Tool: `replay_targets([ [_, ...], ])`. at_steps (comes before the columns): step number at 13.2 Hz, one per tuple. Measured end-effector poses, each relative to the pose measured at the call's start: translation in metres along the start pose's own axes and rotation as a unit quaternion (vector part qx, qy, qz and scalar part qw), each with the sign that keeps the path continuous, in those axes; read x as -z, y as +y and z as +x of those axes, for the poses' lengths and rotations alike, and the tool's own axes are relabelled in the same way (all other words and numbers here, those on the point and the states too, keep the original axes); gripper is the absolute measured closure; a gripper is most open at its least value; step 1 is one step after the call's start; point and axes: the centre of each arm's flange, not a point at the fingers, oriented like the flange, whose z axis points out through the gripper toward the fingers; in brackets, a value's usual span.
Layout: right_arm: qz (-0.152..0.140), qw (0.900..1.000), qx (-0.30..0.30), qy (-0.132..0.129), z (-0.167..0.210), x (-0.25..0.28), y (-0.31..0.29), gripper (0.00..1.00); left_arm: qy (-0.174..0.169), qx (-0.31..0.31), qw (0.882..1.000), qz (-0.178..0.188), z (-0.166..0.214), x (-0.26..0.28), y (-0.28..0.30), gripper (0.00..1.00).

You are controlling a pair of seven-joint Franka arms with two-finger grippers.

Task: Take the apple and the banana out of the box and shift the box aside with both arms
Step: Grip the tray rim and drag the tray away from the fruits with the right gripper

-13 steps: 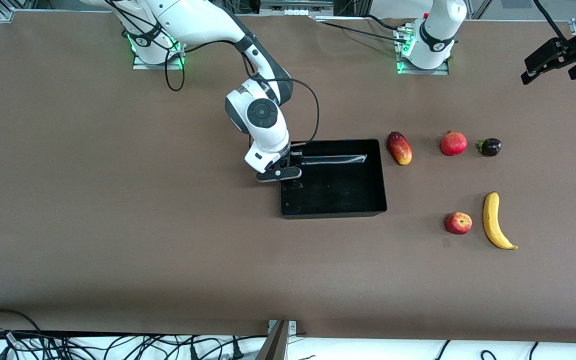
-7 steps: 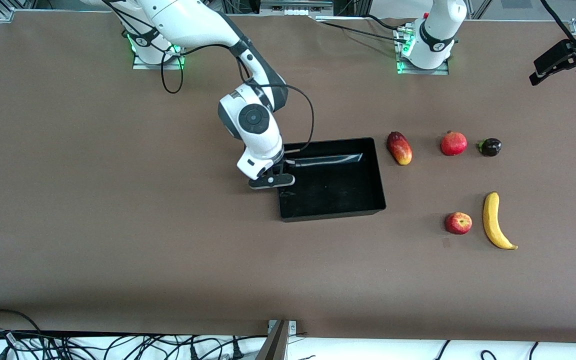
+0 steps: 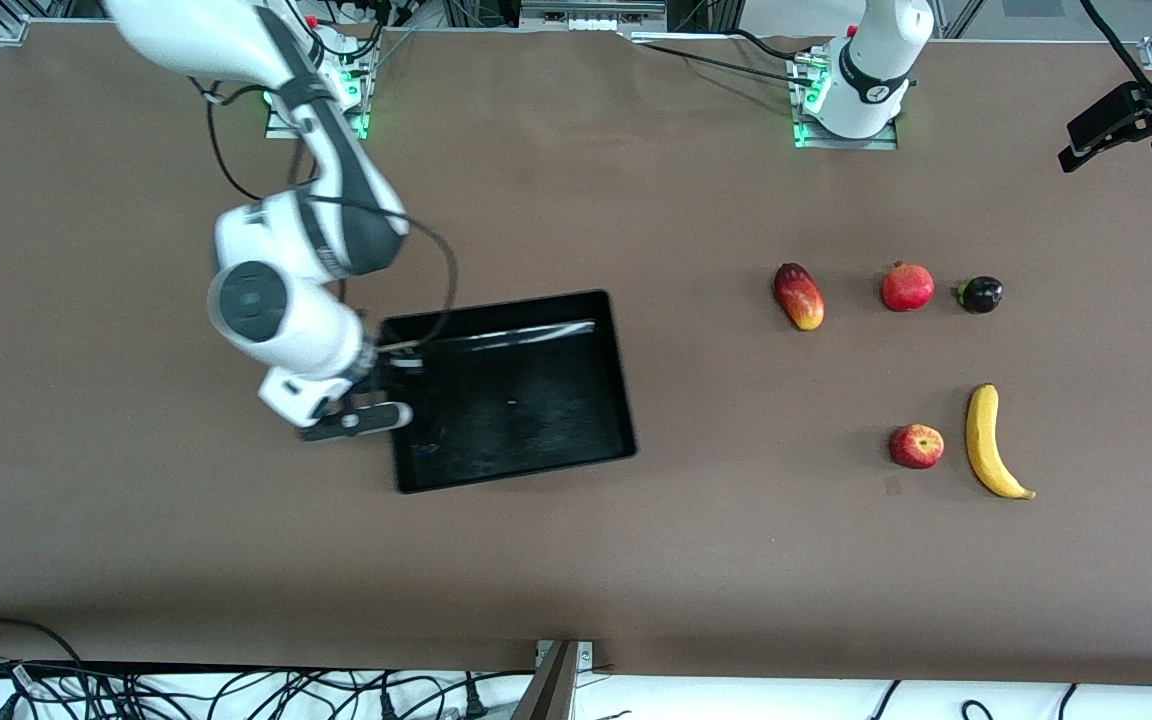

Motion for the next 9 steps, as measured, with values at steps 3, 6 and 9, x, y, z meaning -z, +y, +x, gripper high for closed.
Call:
replay_targets([
  [3, 0.002, 1.0, 0.026, -0.017, -0.002, -0.002, 0.117, 0.96, 0.0, -0.001, 1.0, 0.0, 0.0, 0.0, -0.001, 0.0],
  [6, 0.012, 0.999, 0.01, -0.035, -0.024, -0.022, 0.223, 0.96, -0.001, -0.001, 1.0, 0.0, 0.0, -0.001, -0.001, 0.0],
  [9, 0.009, 0.999, -0.014, -0.037, -0.049, -0.058, 0.272, 0.96, -0.003, -0.001, 1.0, 0.0, 0.0, -0.002, -0.001, 0.0],
])
